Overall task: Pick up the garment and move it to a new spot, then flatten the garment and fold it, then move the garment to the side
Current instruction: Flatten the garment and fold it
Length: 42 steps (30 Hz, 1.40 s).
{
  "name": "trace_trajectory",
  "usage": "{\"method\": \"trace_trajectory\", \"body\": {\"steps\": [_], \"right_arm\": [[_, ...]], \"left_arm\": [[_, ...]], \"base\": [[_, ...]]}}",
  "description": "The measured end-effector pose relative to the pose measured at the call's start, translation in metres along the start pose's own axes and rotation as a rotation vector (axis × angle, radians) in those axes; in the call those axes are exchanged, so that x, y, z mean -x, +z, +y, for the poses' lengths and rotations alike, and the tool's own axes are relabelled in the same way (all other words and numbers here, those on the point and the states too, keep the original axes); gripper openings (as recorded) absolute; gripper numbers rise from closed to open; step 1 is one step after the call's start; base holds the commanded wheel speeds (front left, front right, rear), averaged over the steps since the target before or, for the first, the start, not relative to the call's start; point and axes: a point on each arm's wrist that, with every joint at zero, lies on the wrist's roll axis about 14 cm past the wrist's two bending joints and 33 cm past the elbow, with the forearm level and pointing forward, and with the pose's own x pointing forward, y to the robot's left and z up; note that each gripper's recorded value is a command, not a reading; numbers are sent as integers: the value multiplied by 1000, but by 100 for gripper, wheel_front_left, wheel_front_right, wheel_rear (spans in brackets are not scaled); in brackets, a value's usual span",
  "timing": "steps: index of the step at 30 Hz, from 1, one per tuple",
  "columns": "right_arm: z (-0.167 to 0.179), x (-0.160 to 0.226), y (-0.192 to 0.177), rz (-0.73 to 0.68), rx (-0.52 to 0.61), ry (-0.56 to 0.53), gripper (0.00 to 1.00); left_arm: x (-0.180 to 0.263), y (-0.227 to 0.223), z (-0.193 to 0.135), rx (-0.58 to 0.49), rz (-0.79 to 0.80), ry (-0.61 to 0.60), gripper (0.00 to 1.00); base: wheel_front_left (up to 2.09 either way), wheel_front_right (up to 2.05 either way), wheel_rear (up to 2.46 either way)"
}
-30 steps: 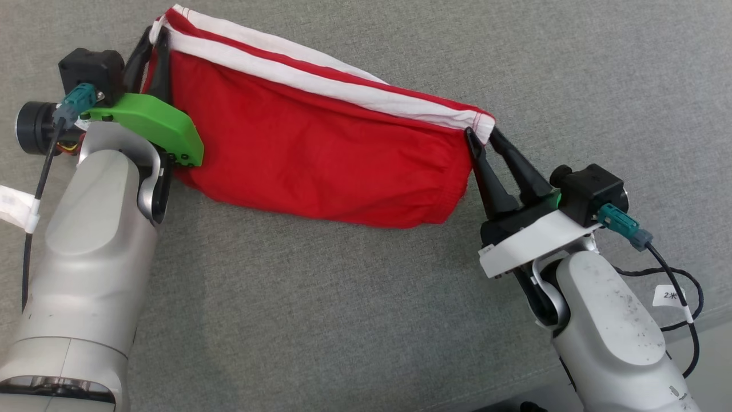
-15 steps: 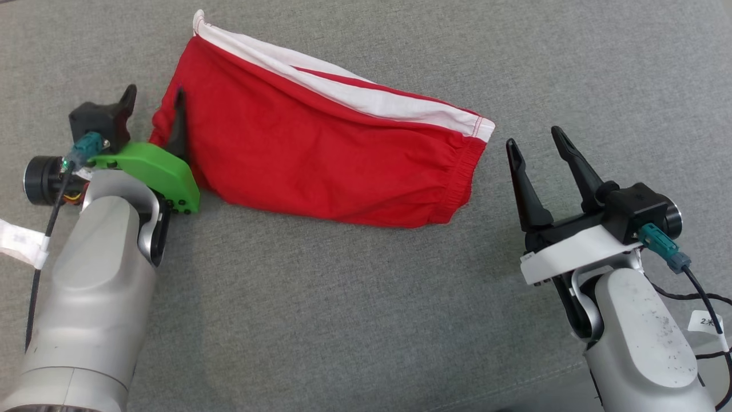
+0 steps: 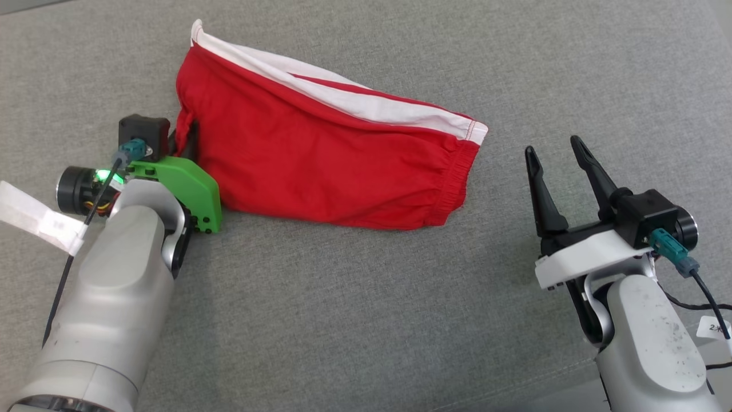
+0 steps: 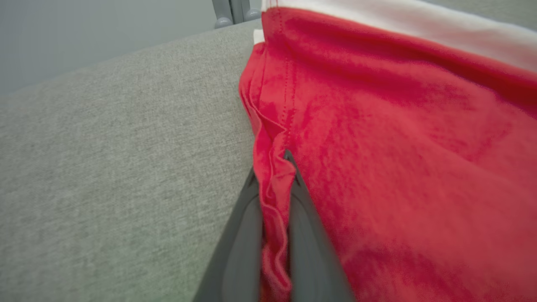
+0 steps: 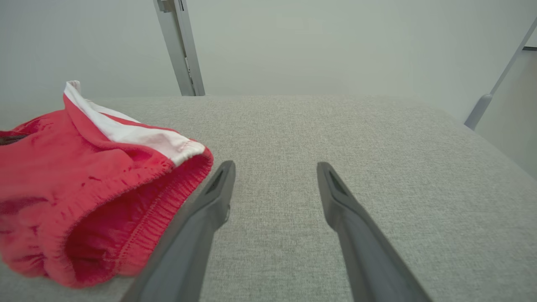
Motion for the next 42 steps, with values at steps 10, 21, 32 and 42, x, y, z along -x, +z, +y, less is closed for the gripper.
{"method": "trace_trajectory", "body": {"steps": [10, 21, 32, 42], "right_arm": [[-3, 24, -2, 34, 24, -15, 100], [10, 53, -4, 56, 22, 12, 100], [103, 21, 22, -20, -27, 270, 100], [128, -8, -23, 136, -15, 327, 100]], "left_arm": [[44, -9, 0, 134, -34, 65, 0], [119, -37, 6, 250, -72, 201, 0], [165, -24, 24, 277, -220, 303, 100], [180, -30, 34, 276, -240, 341, 100]], "base": [[0, 0, 0], [0, 0, 0], [0, 0, 0], [0, 0, 0]]}}
